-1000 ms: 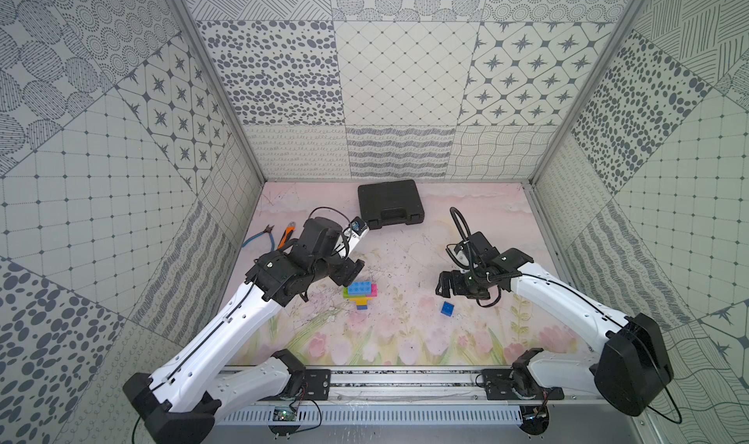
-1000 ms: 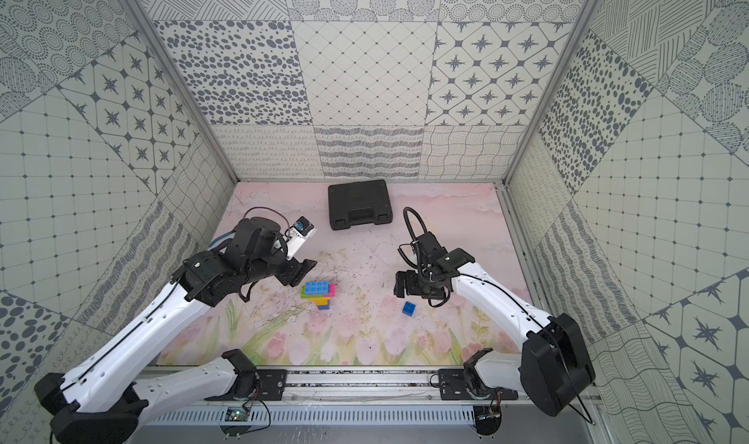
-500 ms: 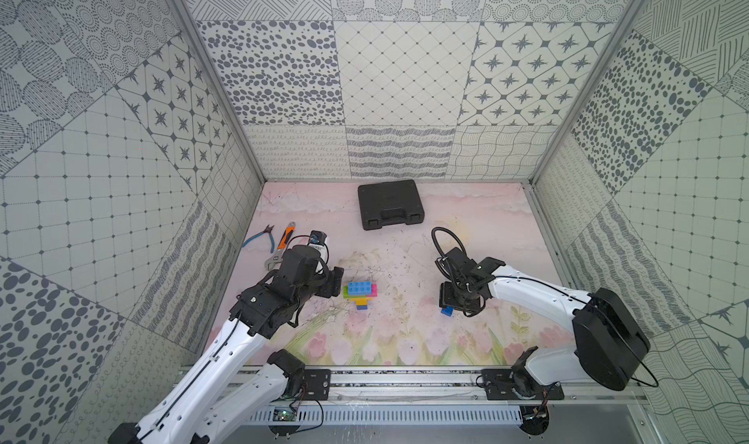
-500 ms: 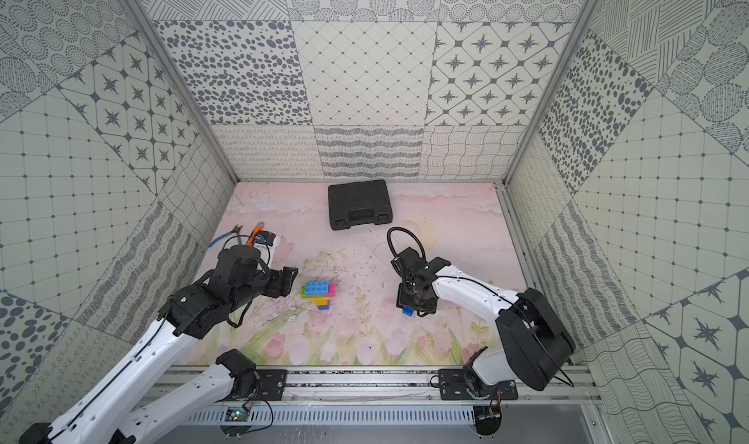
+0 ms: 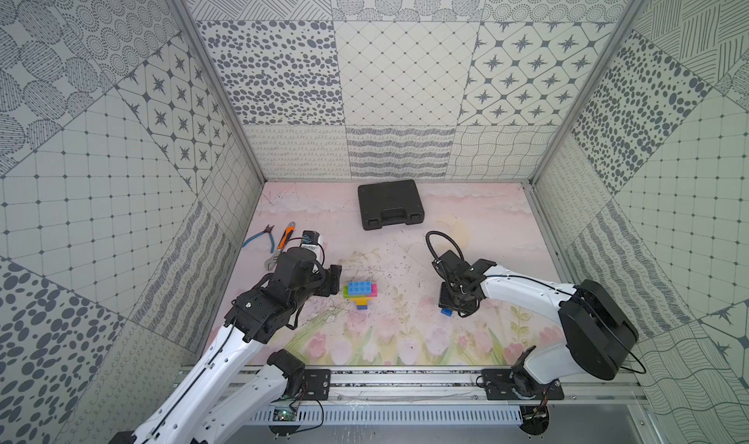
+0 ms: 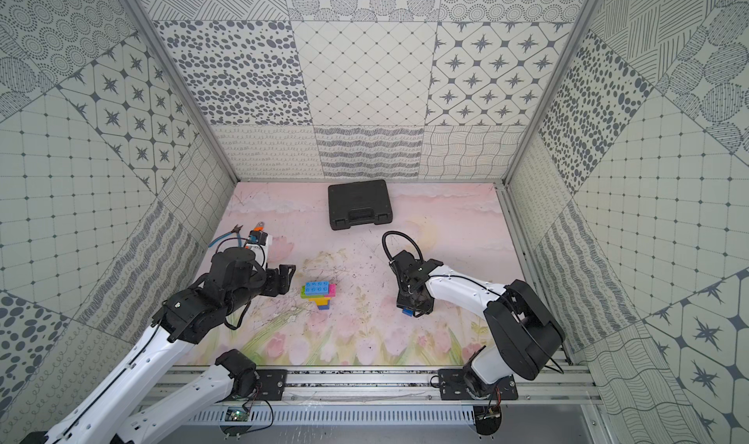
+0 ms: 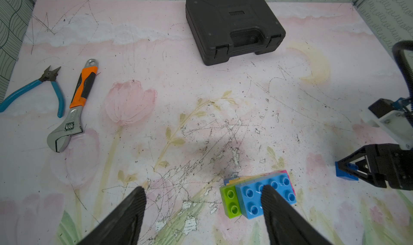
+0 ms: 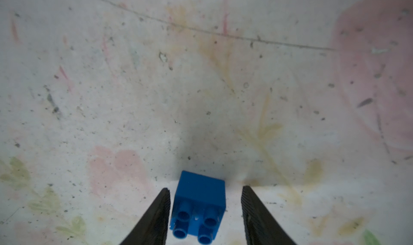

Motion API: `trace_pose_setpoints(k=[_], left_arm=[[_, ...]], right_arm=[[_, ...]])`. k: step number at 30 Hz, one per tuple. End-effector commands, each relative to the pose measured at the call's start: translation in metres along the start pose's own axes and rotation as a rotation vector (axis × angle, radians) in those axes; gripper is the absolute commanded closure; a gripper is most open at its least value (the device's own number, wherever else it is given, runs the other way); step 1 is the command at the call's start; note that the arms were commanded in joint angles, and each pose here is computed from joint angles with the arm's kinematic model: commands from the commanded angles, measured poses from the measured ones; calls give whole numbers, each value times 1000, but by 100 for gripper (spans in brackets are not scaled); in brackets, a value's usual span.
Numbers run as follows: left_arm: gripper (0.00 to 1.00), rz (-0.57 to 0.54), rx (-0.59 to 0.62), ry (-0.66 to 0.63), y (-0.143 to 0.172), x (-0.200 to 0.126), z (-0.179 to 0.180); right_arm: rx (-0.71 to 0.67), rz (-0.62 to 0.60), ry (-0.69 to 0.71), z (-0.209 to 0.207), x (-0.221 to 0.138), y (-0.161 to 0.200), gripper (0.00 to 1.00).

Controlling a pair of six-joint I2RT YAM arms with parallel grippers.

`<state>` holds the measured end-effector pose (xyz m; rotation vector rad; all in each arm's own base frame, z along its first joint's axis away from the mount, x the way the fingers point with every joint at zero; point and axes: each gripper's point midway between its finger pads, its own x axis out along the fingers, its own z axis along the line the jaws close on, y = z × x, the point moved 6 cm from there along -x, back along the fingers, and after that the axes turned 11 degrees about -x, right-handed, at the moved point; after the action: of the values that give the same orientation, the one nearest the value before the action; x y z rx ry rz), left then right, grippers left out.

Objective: Assemble a spoon with lego
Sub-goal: Pick up the lego brick from the center of the board.

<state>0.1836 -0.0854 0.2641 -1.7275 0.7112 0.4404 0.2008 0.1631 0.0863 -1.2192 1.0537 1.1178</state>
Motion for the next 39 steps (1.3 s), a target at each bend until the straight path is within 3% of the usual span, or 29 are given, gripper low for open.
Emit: trace_pose_setpoints(k=[1,5,13,23,29,39], left_arm=[[16,-28,-27,7,-5,-1,-1],[16,-22,-24,9,-5,-1,-2],[16,-43,-25,9,-6,-5,0],[16,-45,-60,3,-4,-2,1],[16,-33,-163,-41,3,4,12],[15,128,-514,-22,24,28,32]], right_arm=[[19,-6,5,2,4,2,48],[21,-2,9,2,7,3,51],[0,7,23,4,10,5,77],[-142,-81,2,19,-30,-19,93],[-392,-196,-87,39,-78,-43,100],[-889,-239,-268,100,-145,-70,100]])
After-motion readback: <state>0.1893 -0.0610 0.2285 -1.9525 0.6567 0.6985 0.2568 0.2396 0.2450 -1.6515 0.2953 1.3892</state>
